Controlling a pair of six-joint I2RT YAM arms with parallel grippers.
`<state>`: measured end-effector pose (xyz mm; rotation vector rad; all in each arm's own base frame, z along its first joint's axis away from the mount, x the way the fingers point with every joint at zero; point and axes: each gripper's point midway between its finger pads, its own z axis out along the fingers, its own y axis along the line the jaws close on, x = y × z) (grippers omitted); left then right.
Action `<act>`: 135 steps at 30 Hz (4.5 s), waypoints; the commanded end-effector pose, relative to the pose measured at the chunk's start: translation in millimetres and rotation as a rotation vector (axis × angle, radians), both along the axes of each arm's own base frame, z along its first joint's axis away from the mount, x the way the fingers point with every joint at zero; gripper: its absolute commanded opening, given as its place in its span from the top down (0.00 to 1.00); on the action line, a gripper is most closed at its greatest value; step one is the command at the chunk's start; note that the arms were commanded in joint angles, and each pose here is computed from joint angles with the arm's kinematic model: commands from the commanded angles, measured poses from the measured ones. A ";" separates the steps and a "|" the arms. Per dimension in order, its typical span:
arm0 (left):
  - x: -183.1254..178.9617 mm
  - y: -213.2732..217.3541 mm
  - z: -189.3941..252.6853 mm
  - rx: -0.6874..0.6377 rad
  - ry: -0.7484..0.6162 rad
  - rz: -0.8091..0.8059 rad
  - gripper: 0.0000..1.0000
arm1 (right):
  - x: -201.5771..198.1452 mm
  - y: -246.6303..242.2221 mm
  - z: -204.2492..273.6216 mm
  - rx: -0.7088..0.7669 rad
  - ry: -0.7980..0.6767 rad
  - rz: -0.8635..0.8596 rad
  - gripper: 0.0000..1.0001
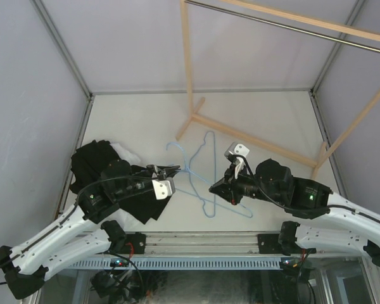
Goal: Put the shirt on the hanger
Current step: Adjust the hanger, then place the hanger at the clothesline.
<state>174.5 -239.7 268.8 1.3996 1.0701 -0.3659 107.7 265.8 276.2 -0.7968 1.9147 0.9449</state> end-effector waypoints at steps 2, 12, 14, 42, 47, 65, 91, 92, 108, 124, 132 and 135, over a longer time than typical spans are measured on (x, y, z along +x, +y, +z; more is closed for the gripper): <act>-2.2 0.2 46.4 -0.099 -0.065 -0.003 0.72 | 3.6 -6.9 7.0 0.022 -0.043 -0.026 1.00; -27.5 12.6 59.5 -0.165 0.070 -0.020 0.12 | 37.7 -40.7 21.8 0.058 -0.096 -0.294 1.00; -28.3 18.1 55.7 -0.218 0.156 0.030 0.01 | 49.7 -53.8 20.8 0.042 -0.108 -0.382 1.00; 21.2 113.1 -5.3 -0.468 0.788 1.050 0.00 | 126.7 -152.4 123.8 0.480 -0.216 -0.683 1.00; 20.6 121.4 -0.9 -0.443 0.777 1.088 0.00 | 123.4 -156.3 147.3 0.575 -0.244 -0.664 1.00; 13.5 183.0 -11.3 -0.623 0.599 1.211 0.00 | 141.9 -177.2 186.7 0.822 -0.153 -0.638 1.00; 21.5 172.2 -18.9 -0.556 0.600 1.219 0.00 | 168.4 -202.1 190.9 1.105 0.008 -0.659 1.00; 21.8 171.6 -18.7 -0.552 0.599 1.217 0.00 | 167.5 -202.0 193.6 1.111 0.000 -0.651 1.00; 22.2 171.7 -19.1 -0.551 0.599 1.221 0.00 | 185.7 -209.7 192.8 1.162 0.066 -0.656 1.00; 23.1 169.6 -22.6 -0.536 0.606 1.226 0.00 | 209.2 -220.7 156.3 1.093 0.100 -0.761 1.00; 24.1 166.6 -24.6 -0.520 0.611 1.222 0.00 | 228.0 -235.6 139.9 0.939 -0.063 -0.836 1.00; 24.7 165.3 -24.9 -0.512 0.612 1.220 0.00 | 233.9 -239.6 137.9 0.882 -0.132 -0.840 0.99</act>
